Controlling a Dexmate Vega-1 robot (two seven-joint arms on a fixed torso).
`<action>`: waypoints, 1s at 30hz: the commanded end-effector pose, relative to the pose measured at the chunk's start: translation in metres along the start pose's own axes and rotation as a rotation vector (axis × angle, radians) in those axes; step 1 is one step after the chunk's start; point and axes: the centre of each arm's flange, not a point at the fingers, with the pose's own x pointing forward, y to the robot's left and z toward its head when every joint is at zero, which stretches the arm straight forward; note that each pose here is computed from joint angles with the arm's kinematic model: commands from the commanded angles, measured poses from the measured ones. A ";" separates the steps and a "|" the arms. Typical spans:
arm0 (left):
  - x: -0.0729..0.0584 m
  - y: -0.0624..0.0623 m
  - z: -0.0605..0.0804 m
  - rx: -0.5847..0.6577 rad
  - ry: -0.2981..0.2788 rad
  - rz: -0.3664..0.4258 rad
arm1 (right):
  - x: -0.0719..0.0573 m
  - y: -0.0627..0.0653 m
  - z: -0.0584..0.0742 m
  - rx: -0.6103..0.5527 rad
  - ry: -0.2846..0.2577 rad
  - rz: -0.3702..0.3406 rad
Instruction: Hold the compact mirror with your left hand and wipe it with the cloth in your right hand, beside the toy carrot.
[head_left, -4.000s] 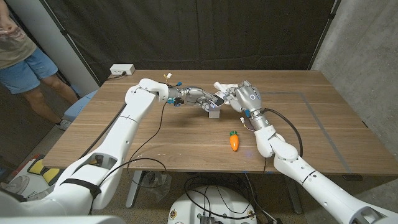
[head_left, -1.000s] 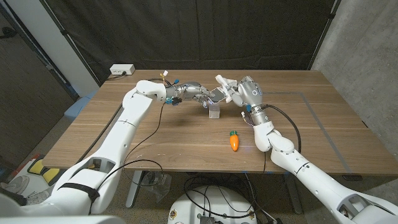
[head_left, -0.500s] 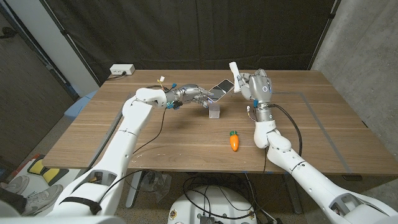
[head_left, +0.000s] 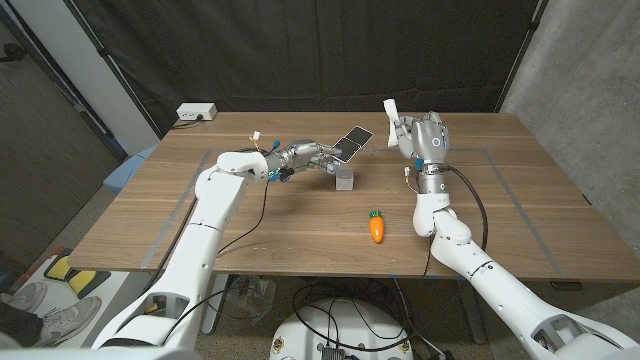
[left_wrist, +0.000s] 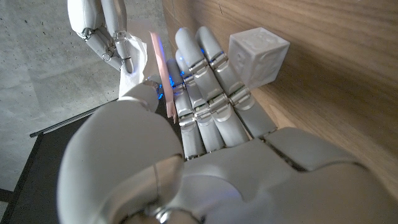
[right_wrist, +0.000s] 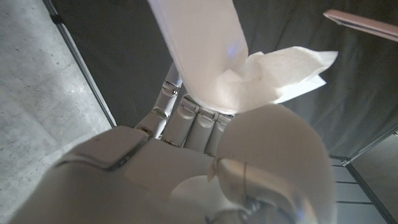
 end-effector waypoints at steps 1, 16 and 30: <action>-0.019 -0.013 -0.006 -0.069 0.002 0.086 | -0.002 0.001 -0.019 -0.037 0.103 0.119; -0.037 -0.036 -0.019 -0.163 0.103 0.059 | -0.006 0.001 -0.030 -0.123 0.195 0.245; -0.058 -0.039 -0.028 -0.240 0.167 0.155 | -0.002 0.012 -0.037 -0.167 0.243 0.376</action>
